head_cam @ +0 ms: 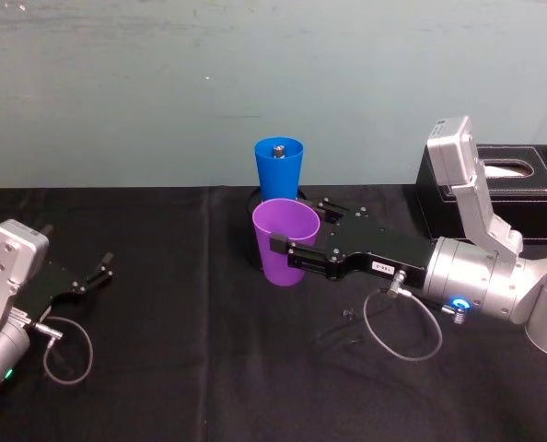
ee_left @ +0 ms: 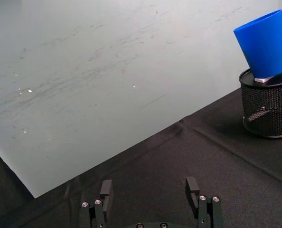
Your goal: Pick up one cup with a gripper and tap it against the other cup.
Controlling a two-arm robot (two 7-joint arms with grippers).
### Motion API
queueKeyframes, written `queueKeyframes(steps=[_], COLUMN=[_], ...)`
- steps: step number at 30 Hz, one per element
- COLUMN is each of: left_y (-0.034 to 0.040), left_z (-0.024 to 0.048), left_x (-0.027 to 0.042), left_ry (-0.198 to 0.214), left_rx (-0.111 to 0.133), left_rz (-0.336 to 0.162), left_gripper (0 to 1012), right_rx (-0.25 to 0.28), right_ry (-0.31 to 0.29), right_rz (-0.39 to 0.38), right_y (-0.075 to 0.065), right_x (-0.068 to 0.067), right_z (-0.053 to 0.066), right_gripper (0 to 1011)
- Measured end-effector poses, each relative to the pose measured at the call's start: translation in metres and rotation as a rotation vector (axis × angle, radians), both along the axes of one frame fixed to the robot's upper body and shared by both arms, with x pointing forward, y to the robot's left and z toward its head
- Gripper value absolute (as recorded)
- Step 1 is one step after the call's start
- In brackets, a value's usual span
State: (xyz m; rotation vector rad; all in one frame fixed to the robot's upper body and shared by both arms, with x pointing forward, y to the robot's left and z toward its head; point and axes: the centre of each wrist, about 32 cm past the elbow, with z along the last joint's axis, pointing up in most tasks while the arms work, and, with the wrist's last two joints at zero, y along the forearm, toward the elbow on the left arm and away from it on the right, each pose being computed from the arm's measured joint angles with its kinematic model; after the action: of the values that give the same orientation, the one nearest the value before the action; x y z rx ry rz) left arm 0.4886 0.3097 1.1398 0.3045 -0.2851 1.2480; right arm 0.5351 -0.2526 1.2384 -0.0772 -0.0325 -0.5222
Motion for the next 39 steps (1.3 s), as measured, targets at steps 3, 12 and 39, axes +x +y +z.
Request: queueKeyframes(steps=[3,12,39], left_y=[0.0000,0.0000,0.0000], left_z=[0.0000,0.0000,0.0000], left_x=[0.0000,0.0000,0.0000], left_ry=[0.000,0.000,0.000], left_rx=[0.000,0.000,0.000], left_rz=[0.000,0.000,0.000], left_gripper=[1000,1000,1000], right_rx=[-0.002,-0.013,0.019], right_ry=[0.001,0.018,0.048], right_rz=[0.002,-0.023,-0.146], right_y=[0.001,0.007,0.021], right_x=[0.000,0.009,0.047], right_z=[0.000,-0.005,-0.016], right_gripper=[726,726,726])
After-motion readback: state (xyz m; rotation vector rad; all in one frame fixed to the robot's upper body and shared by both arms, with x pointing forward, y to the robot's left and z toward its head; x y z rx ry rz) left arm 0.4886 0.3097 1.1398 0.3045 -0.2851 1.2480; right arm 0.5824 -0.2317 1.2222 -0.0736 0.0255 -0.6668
